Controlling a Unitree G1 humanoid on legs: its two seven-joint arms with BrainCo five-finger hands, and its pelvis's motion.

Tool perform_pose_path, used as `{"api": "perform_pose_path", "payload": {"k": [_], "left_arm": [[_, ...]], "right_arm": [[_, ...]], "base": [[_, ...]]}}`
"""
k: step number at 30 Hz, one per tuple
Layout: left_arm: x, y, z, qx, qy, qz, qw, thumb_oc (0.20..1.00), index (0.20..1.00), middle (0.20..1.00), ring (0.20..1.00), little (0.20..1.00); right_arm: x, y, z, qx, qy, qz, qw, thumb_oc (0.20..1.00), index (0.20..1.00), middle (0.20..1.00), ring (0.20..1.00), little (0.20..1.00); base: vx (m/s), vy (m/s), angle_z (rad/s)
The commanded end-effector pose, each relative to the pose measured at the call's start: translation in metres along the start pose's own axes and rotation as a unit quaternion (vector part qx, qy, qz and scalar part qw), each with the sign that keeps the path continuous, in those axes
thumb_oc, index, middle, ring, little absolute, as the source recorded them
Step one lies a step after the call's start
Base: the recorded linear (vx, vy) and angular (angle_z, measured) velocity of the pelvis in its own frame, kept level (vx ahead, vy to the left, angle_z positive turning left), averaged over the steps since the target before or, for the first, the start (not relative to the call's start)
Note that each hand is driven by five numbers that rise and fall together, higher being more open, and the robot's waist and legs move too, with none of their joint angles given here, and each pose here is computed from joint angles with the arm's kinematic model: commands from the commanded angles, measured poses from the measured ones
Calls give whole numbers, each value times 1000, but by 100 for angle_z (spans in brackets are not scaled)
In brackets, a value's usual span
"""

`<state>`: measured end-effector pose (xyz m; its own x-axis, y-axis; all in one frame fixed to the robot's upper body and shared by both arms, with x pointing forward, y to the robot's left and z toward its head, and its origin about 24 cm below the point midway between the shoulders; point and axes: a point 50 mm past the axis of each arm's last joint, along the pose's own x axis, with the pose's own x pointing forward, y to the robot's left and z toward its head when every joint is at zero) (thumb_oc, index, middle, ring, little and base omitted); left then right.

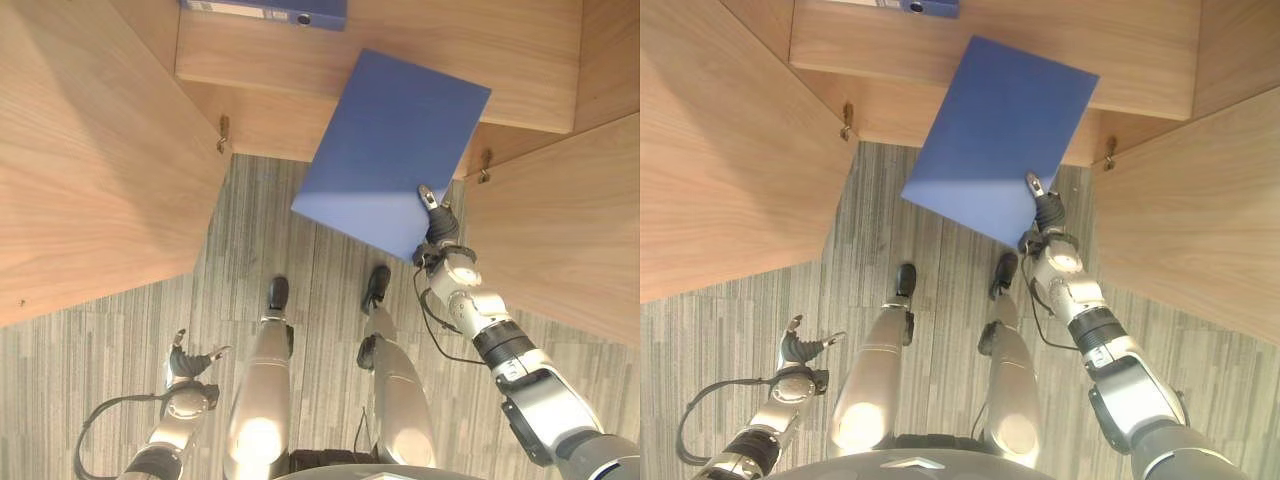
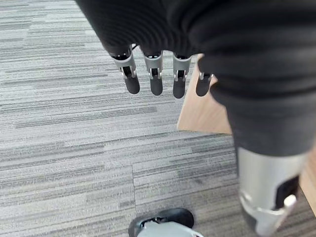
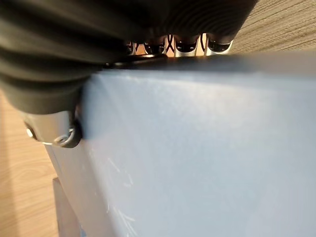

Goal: Put the empty folder in the office cabinet

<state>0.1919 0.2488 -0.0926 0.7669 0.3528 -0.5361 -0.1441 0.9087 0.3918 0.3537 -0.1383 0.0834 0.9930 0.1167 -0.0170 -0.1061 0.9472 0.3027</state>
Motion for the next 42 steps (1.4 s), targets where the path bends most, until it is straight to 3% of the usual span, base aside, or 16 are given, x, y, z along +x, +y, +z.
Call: {"api": "perform_pose_path", "payload": {"k": [1, 7, 23, 26, 27, 32, 35, 42], "left_arm": [[-19, 8, -35, 29, 35, 4, 999, 1000, 1000, 1000, 1000, 1000], [-17, -4, -34, 37, 37, -19, 998, 1000, 1000, 1000, 1000, 1000], [-7, -22, -14, 51, 15, -48, 997, 1000, 1000, 1000, 1000, 1000], [-7, -23, -15, 55, 17, -46, 997, 1000, 1000, 1000, 1000, 1000], [-7, -24, -15, 59, 17, -40, 997, 1000, 1000, 1000, 1000, 1000], [-6, -22, -13, 62, 8, -25, 998, 1000, 1000, 1000, 1000, 1000], [-3, -19, -4, 74, -15, -17, 997, 1000, 1000, 1000, 1000, 1000], [-2, -17, -3, 114, -29, -20, 993, 1000, 1000, 1000, 1000, 1000]], "right_arm": [[0, -11, 33, 4, -75, -3, 997, 200, 200, 200, 200, 200], [-3, -24, 41, 6, -85, -22, 996, 200, 200, 200, 200, 200], [11, -25, 136, -6, -224, -27, 974, 200, 200, 200, 200, 200], [9, -28, 154, 22, -266, -56, 962, 200, 200, 200, 200, 200], [10, -35, 167, 65, -298, -104, 947, 200, 200, 200, 200, 200], [14, -31, 200, 85, -338, -147, 926, 200, 200, 200, 200, 200], [7, -39, 264, 113, -399, -204, 887, 200, 200, 200, 200, 200], [-5, -62, 324, 150, -386, -285, 864, 200, 200, 200, 200, 200]], "base": [[163, 23, 3], [155, -99, 26], [45, -105, 6], [3, 3, -1], [0, 0, 0], [1, 28, -6], [-10, 0, 0], [11, -38, 9]]}}
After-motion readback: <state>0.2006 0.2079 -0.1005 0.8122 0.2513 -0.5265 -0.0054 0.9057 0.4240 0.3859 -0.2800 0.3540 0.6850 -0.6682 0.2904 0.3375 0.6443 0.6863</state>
